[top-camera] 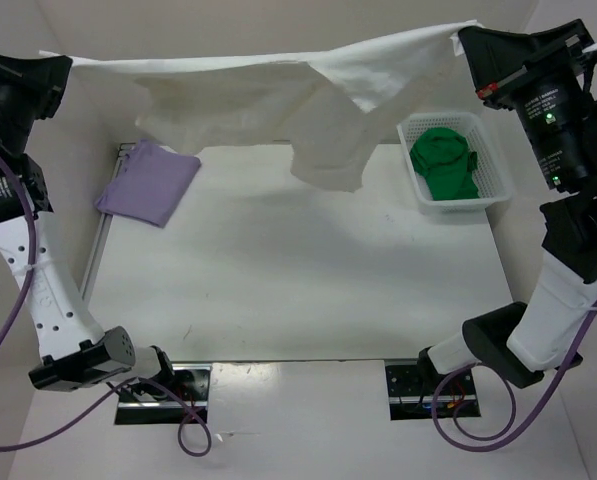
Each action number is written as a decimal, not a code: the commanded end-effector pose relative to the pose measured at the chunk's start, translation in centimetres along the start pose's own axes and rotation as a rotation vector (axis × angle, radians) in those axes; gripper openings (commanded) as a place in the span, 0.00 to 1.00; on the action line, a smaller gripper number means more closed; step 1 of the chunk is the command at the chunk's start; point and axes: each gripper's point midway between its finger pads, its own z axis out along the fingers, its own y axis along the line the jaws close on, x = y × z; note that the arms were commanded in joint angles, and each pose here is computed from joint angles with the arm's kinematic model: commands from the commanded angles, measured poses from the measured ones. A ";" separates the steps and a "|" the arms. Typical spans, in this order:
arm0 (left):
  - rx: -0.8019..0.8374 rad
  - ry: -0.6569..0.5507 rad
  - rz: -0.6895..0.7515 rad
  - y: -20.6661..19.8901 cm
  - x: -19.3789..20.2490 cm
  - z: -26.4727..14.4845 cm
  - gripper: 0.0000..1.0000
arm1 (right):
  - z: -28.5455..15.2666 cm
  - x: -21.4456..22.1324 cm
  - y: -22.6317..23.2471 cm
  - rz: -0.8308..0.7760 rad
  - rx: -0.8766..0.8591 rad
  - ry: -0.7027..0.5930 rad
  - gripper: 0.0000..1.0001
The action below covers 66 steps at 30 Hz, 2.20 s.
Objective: Fold and stack the t-shirts
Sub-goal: Flatten out the tshirt
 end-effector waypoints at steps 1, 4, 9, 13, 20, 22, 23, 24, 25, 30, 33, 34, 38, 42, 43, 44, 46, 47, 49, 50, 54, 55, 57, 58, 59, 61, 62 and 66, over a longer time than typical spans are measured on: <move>-0.048 0.043 -0.048 1.8 0.9 0.6 0.00 | 1.8 -1.6 0.1 0.009 -0.021 -0.087 0.00; -0.049 0.066 -0.067 2.6 1.8 1.0 0.00 | 4.7 1.6 -3.0 -0.003 0.064 -0.018 0.00; -0.085 0.115 -0.039 4.4 4.4 1.2 0.00 | 6.4 9.5 -7.4 -0.006 0.169 0.234 0.00; -0.169 0.204 -0.070 8.8 9.8 2.7 0.00 | 8.1 12.6 -10.6 -0.030 0.227 0.291 0.00; -0.252 0.317 -0.085 14.0 17.1 10.4 0.00 | 17.5 18.1 -18.2 0.024 0.207 0.347 0.00; -0.249 0.357 -0.140 14.9 18.7 13.1 0.00 | 19.1 15.2 -19.1 0.076 0.136 0.265 0.00; -0.186 0.323 -0.135 12.2 16.5 14.1 0.00 | 19.3 15.0 -19.2 0.133 0.108 0.267 0.00; -0.170 0.321 -0.134 12.0 16.2 15.1 0.00 | 19.3 13.6 -18.8 0.130 0.093 0.233 0.00; -0.148 0.301 -0.134 10.7 15.0 15.4 0.00 | 19.3 11.5 -18.0 0.118 0.060 0.174 0.00; 0.020 0.128 -0.128 4.1 6.5 14.5 0.00 | 17.0 4.6 -12.3 0.125 -0.107 0.041 0.00; 0.065 0.069 -0.096 2.9 3.9 13.5 0.00 | 16.2 2.8 -11.6 0.103 -0.124 0.000 0.00; 0.047 0.045 -0.087 3.0 3.3 13.4 0.00 | 15.8 2.3 -10.9 0.096 -0.137 -0.013 0.00; 0.058 0.037 -0.071 2.7 3.3 12.7 0.00 | 15.7 5.2 -13.6 0.088 -0.057 0.103 0.00; -0.015 0.079 -0.047 6.5 6.7 11.3 0.00 | 14.2 13.6 -18.4 0.048 0.118 0.364 0.00; -0.091 0.131 -0.065 10.1 9.7 11.0 0.00 | 13.5 14.6 -18.9 0.012 0.133 0.377 0.00; -0.104 0.144 -0.060 10.4 10.4 9.9 0.00 | 11.6 21.1 -24.0 0.069 0.240 0.509 0.00; -0.187 0.202 -0.081 14.2 14.1 7.9 0.00 | 8.2 22.5 -24.5 0.051 0.251 0.512 0.00; -0.206 0.235 -0.094 15.2 15.6 7.1 0.00 | 6.7 24.1 -25.4 0.053 0.284 0.563 0.00; -0.232 0.277 -0.078 16.1 17.6 4.9 0.00 | 2.1 28.2 -27.6 0.048 0.374 0.680 0.00; -0.321 0.322 -0.101 19.1 20.3 3.2 0.00 | 0.6 29.6 -28.0 0.055 0.397 0.712 0.00; -0.432 0.436 -0.129 22.8 25.5 -2.1 0.00 | -8.3 35.5 -31.1 0.123 0.575 0.893 0.00; -0.451 0.453 -0.136 23.5 26.4 -3.0 0.00 | -9.4 35.7 -30.9 0.137 0.590 0.903 0.00; -0.510 0.511 -0.151 25.3 29.0 -5.8 0.00 | -12.1 36.6 -31.1 0.152 0.646 0.956 0.00; -0.537 0.552 -0.139 26.0 29.9 -7.2 0.00 | -12.8 36.2 -30.8 0.154 0.662 0.951 0.00; -0.555 0.574 -0.139 26.4 30.6 -8.1 0.00 | -13.4 36.1 -30.6 0.158 0.671 0.963 0.00; -0.600 0.624 -0.148 27.2 32.2 -10.8 0.00 | -16.1 36.9 -30.4 0.182 0.721 1.030 0.00; -0.601 0.631 -0.141 27.0 32.3 -11.7 0.00 | -17.4 37.6 -30.2 0.214 0.736 1.067 0.00; -0.657 0.703 -0.165 27.1 34.1 -15.7 0.02 | -21.5 37.8 -29.2 0.259 0.805 1.129 0.00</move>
